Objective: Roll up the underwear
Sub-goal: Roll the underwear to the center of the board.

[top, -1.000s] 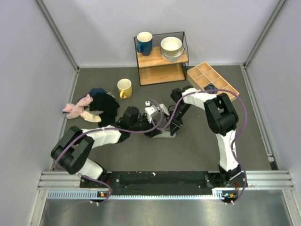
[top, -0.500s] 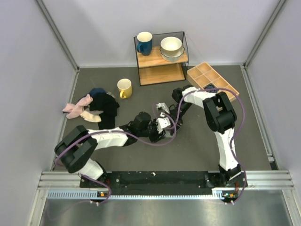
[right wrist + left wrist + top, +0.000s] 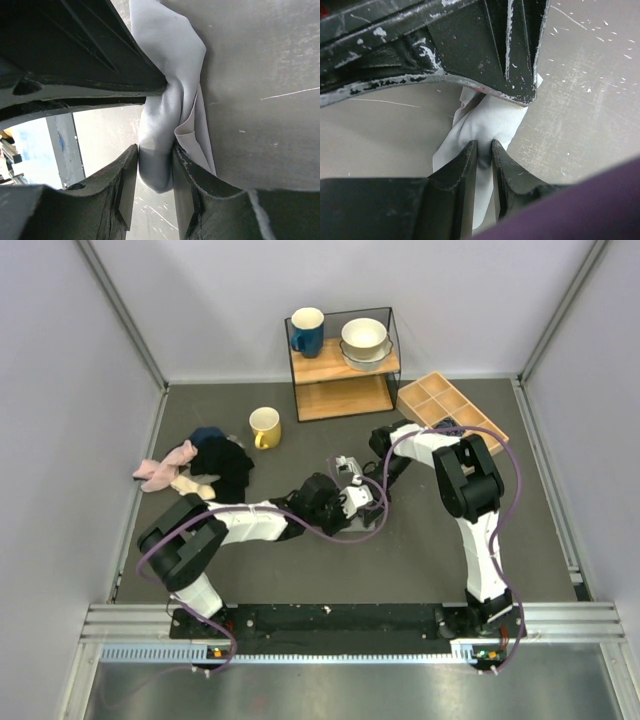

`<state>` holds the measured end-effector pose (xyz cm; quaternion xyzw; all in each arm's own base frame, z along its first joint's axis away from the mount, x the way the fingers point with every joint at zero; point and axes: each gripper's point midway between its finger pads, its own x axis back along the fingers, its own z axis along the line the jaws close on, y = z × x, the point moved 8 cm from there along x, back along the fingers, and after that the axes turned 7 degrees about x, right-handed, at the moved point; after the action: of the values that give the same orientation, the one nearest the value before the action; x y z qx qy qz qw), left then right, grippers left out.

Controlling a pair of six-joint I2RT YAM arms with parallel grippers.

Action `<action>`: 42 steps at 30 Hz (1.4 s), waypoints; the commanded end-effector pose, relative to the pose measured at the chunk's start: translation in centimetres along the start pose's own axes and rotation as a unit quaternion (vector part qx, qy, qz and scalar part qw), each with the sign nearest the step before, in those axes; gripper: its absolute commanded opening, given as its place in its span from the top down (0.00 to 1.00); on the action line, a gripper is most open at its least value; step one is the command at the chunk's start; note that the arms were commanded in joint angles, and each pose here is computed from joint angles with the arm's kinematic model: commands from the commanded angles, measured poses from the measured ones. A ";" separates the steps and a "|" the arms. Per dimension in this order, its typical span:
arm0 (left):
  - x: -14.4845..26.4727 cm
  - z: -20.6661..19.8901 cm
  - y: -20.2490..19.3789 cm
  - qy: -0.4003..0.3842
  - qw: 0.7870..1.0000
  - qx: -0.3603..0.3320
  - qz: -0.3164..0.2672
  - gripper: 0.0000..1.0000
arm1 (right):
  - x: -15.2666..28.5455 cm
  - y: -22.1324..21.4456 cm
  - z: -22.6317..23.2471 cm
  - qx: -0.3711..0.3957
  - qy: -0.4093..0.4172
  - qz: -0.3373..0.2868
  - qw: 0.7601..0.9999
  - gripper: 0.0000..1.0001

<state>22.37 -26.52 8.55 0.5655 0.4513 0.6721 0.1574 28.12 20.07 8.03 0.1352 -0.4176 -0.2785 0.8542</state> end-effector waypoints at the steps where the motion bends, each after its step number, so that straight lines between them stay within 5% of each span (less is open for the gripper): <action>1: -0.6 0.3 -1.0 0.015 0.999 0.018 0.042 0.78 | 1.1 0.8 0.1 0.039 -0.024 0.009 0.999 0.65; 18: -1.3 -0.1 -1.9 0.000 0.998 0.036 0.057 0.81 | 4.1 2.4 1.2 0.055 -0.048 -0.061 0.995 0.51; 42: -1.4 -0.2 -2.2 -0.006 0.997 0.041 0.061 0.82 | 2.1 3.4 0.1 0.055 -0.103 -0.041 0.992 0.34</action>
<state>23.17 -27.45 8.36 0.5646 0.4774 0.6594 0.1360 30.81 19.85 9.38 0.1439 -0.4983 -0.3083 0.7974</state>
